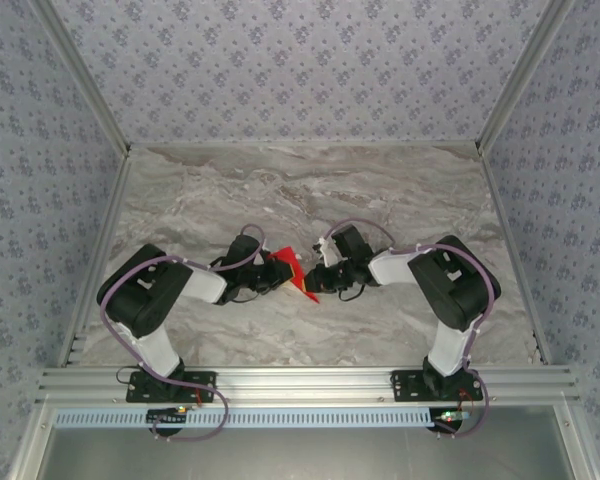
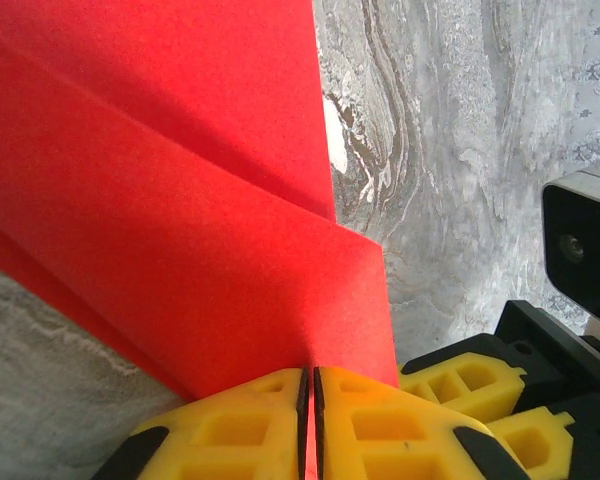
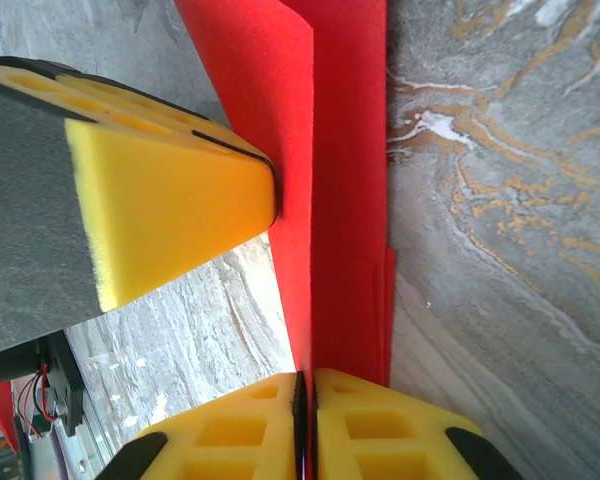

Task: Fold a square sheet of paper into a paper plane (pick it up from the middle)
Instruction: Fold the wing for the fifth time at the center of the table.

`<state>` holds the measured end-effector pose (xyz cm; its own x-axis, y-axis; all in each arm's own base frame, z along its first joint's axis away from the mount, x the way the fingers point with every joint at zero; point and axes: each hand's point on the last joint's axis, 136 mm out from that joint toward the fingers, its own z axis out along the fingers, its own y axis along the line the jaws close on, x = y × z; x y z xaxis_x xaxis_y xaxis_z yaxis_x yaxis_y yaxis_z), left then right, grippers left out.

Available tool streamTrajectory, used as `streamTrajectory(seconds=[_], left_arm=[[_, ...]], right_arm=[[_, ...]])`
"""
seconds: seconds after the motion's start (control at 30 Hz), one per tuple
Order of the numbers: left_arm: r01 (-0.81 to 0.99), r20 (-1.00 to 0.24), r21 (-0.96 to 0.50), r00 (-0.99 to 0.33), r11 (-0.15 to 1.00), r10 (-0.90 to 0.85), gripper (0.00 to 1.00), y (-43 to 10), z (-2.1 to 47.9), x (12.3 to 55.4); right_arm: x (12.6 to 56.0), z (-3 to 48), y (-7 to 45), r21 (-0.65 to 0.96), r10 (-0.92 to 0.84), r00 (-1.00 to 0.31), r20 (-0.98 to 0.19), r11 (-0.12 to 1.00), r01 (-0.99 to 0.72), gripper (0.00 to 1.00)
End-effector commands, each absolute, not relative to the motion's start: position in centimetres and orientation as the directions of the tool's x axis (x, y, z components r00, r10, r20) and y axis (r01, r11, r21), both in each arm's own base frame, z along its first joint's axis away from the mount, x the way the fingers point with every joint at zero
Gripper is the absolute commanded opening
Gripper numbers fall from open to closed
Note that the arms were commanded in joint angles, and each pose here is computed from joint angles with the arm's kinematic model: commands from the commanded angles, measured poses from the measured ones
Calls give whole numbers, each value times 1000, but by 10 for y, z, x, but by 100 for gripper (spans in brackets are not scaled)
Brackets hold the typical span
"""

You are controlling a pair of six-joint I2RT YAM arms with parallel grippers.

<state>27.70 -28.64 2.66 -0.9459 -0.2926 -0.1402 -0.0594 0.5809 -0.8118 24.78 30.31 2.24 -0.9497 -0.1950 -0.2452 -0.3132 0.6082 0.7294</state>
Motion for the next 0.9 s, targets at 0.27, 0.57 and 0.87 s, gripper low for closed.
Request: streamTrajectory(seconds=[0.27,0.57,0.87], left_arm=[[25,-186,-836,-953,548,-240,14,-301,45,281],[-49,-123,-778,-966,627,-228,12,-295,14,278],[-43,-127,-779,-966,625,-224,13,-295,14,278]], right_arm=[[238,-17,288,679,-209,-970,-122,695,-235,10],[240,23,290,689,-213,-960,-183,668,-280,20],[230,28,284,694,-205,-968,-145,676,-247,24]])
